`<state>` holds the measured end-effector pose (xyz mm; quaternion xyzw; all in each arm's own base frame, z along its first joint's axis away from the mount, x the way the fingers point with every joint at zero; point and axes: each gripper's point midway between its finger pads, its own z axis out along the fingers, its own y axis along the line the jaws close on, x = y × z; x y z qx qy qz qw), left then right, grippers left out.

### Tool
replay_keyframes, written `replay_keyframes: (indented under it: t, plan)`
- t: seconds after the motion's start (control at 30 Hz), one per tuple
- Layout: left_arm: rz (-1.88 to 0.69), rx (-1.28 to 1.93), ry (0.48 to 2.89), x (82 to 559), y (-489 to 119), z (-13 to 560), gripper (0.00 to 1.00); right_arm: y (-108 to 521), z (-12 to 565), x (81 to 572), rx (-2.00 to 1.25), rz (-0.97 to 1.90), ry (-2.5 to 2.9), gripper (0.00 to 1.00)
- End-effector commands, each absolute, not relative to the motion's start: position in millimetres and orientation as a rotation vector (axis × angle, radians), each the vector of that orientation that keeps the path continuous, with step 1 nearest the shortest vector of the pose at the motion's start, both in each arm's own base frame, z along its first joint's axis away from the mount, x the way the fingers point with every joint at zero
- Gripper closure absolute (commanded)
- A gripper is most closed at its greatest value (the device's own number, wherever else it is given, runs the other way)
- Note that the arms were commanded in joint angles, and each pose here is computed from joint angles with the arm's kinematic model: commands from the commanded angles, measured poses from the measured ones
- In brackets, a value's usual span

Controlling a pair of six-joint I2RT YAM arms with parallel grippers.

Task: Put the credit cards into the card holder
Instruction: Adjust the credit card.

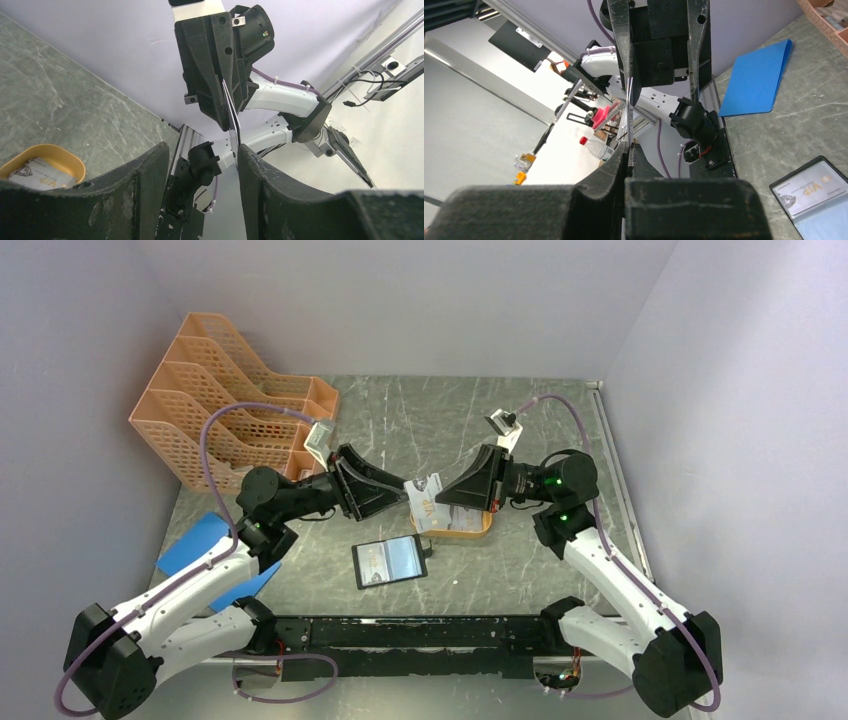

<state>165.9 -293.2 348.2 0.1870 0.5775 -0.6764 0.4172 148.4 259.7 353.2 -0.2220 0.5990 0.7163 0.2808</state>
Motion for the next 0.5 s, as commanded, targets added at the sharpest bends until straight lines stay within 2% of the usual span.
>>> replay_keyframes:
  t: [0.0, 0.27, 0.47]
  plan:
    - [-1.673, 0.544, 1.348, 161.0, -290.4, 368.8, 0.43, 261.7, 367.5, 144.4, -0.635, 1.913, 1.546, 1.0]
    - [-1.671, 0.548, 1.365, 164.3, -293.5, 365.4, 0.44, 267.8, 366.8, 143.3, -0.653, 1.91, 1.557, 1.0]
    - [-1.774, 0.562, 1.306, 156.0, -296.2, 374.5, 0.47, 273.4, 361.3, 151.6, -0.6, 1.896, 1.59, 1.0]
